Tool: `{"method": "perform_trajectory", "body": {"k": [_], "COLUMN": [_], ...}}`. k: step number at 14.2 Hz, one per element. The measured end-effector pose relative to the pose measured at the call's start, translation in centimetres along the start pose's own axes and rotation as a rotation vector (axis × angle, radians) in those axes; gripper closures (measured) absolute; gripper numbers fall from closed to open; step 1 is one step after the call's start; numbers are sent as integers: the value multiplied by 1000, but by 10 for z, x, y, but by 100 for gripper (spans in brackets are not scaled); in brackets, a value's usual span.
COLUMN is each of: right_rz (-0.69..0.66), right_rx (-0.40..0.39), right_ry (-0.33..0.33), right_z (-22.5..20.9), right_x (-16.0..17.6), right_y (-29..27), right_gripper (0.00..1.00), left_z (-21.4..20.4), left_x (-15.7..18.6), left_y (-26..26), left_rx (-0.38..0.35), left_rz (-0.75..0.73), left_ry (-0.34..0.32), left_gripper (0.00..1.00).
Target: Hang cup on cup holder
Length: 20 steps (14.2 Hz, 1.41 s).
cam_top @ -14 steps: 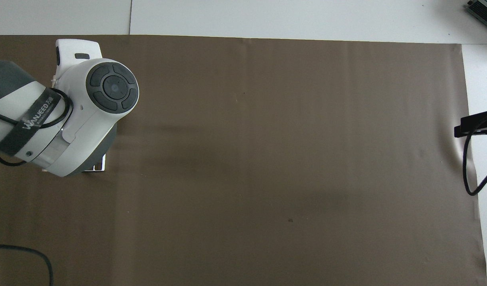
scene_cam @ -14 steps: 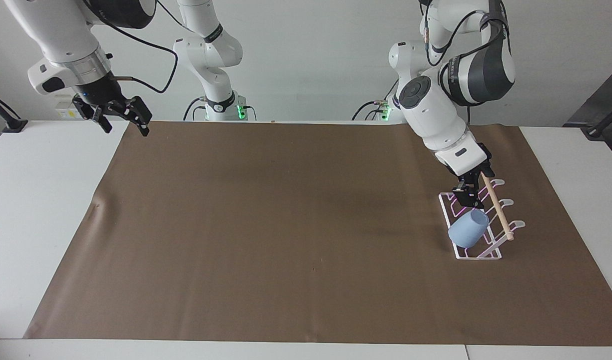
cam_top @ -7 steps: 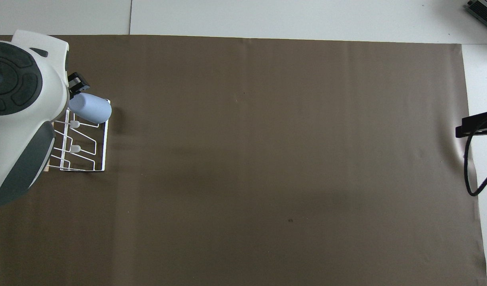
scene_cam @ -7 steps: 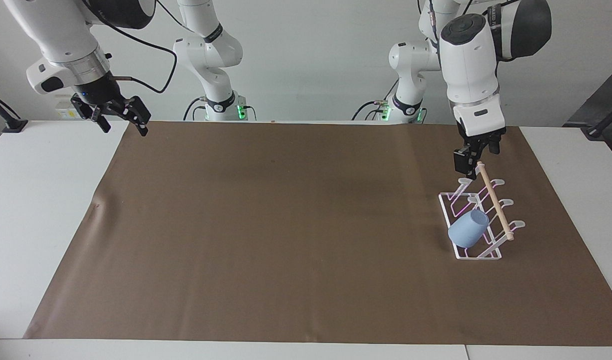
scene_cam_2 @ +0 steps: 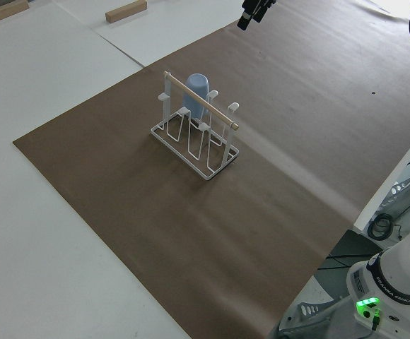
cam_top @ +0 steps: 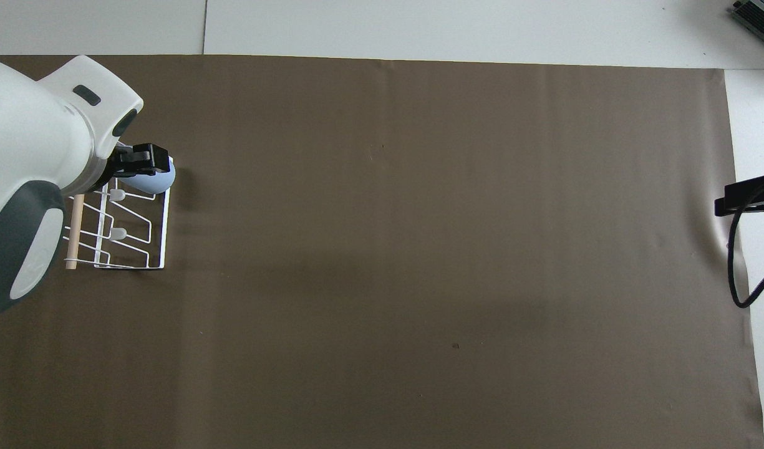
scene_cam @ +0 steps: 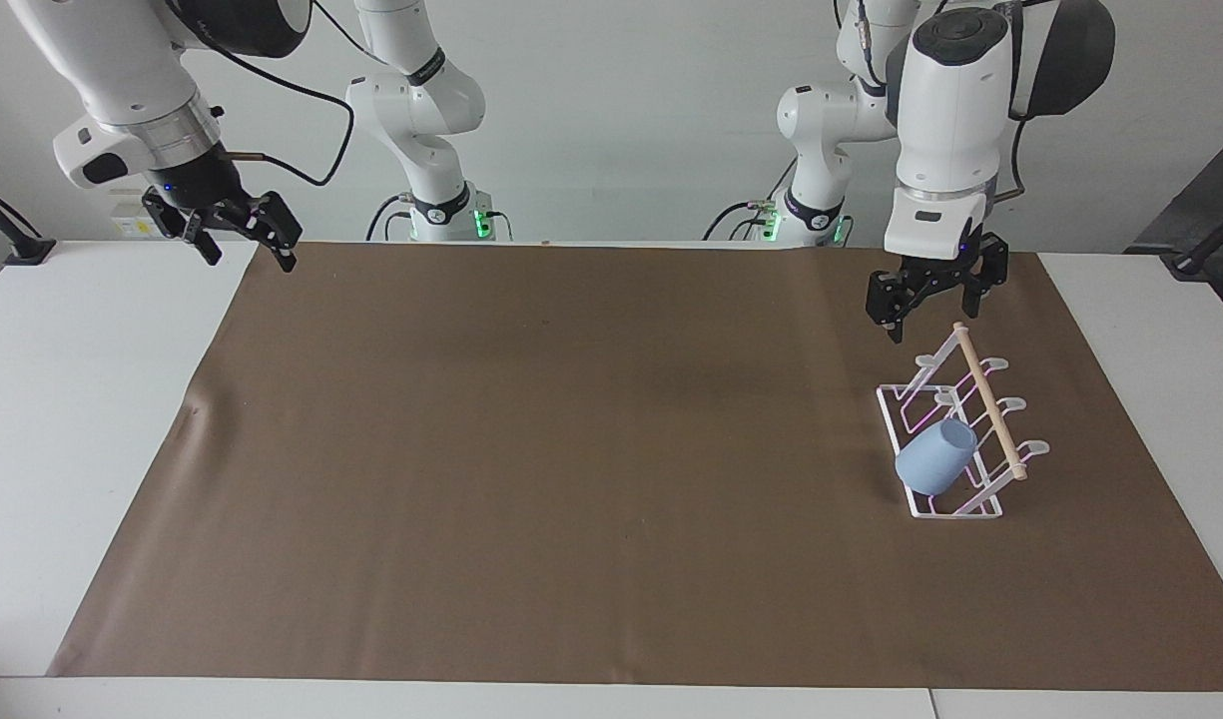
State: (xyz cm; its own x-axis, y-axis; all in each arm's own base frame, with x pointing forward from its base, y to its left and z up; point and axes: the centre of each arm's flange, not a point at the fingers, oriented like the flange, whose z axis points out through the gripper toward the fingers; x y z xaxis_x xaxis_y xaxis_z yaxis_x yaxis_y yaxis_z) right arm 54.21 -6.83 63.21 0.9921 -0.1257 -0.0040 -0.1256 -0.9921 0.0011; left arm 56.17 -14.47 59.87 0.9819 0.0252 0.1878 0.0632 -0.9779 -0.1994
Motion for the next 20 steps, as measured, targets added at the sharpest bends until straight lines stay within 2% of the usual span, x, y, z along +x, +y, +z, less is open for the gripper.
{"method": "perform_trajectory", "body": {"k": [3, 6, 8, 14, 17, 20], "right_rz": [6, 10, 2, -9, -9, -10], "right_rx": [0, -1, -1, -1, 0, 0], "right_ry": [0, 0, 0, -5, -13, 15], "right_z": [0, 0, 0, 1, 4, 2], "right_x": [0, 0, 0, -2, -8, -8], "right_y": [3, 6, 1, -5, -4, -5], "right_gripper": [0, 0, 0, 0, 0, 0], "left_z": [0, 5, 5, -8, -10, -11], "left_x": [7, 3, 0, -11, -18, -18], "left_y": [-26, -47, -58, -84, -84, -82], "left_rx": [-107, -155, -188, -218, -219, -219], "left_rz": [57, 174, 222, 340, 347, 336], "left_ry": [-41, -116, -140, -159, -185, -186], "left_gripper": [0, 0, 0, 0, 0, 0]}}
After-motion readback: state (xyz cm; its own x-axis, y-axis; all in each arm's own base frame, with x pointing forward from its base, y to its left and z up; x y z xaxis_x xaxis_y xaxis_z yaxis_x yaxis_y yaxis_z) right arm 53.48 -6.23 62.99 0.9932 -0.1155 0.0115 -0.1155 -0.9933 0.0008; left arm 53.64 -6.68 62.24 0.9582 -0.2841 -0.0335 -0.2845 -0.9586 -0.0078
